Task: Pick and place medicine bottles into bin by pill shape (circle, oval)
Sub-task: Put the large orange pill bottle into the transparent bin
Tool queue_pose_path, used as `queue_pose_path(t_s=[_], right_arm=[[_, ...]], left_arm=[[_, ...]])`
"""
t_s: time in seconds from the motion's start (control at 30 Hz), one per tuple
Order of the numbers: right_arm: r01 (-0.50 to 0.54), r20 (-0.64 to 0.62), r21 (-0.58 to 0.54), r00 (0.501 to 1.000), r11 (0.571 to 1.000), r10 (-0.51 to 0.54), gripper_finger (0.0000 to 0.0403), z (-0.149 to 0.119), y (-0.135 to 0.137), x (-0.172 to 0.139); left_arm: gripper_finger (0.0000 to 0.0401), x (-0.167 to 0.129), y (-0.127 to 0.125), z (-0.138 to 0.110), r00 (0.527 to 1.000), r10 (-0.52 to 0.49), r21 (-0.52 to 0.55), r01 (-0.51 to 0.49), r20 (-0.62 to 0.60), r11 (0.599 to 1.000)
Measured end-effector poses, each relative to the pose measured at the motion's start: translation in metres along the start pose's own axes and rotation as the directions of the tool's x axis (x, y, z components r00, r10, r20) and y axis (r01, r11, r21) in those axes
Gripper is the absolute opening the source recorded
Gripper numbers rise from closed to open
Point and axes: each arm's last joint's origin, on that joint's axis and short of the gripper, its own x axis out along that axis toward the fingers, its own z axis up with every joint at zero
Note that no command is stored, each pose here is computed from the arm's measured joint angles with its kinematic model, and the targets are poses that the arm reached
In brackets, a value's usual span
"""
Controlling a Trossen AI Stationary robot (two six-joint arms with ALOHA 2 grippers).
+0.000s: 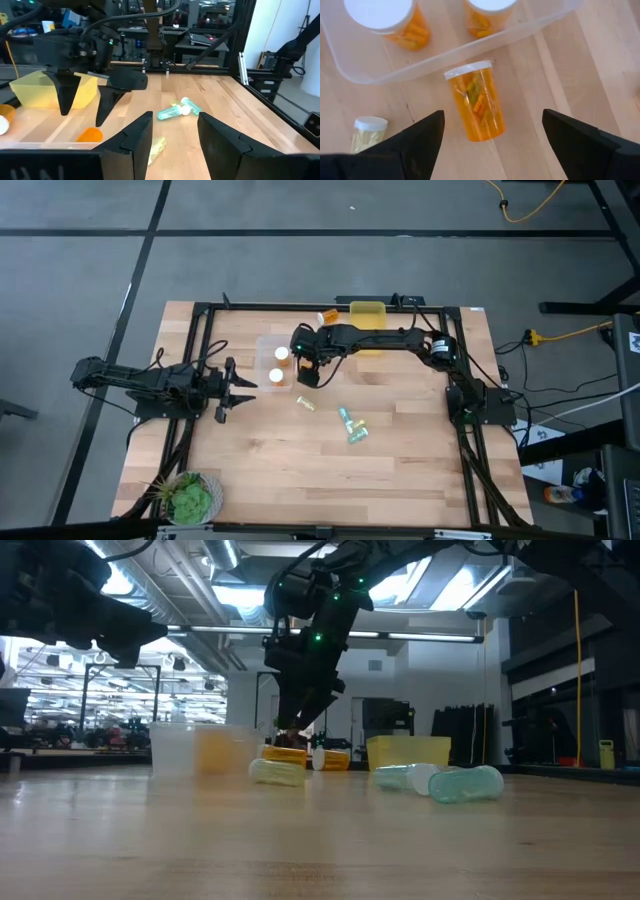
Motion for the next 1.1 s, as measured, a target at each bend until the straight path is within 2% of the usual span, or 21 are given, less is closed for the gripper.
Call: queue_pose_path(t_s=[1.1], right_arm=[[-0.004,0.028,0.01,1.0,1.0,0.004,0.0337,0.0027,0.0003,0.0]], left_arm=[[0.0149,0.0,0.0,0.0,1.0,0.0,-0.008,0.0,0.0,1.0]])
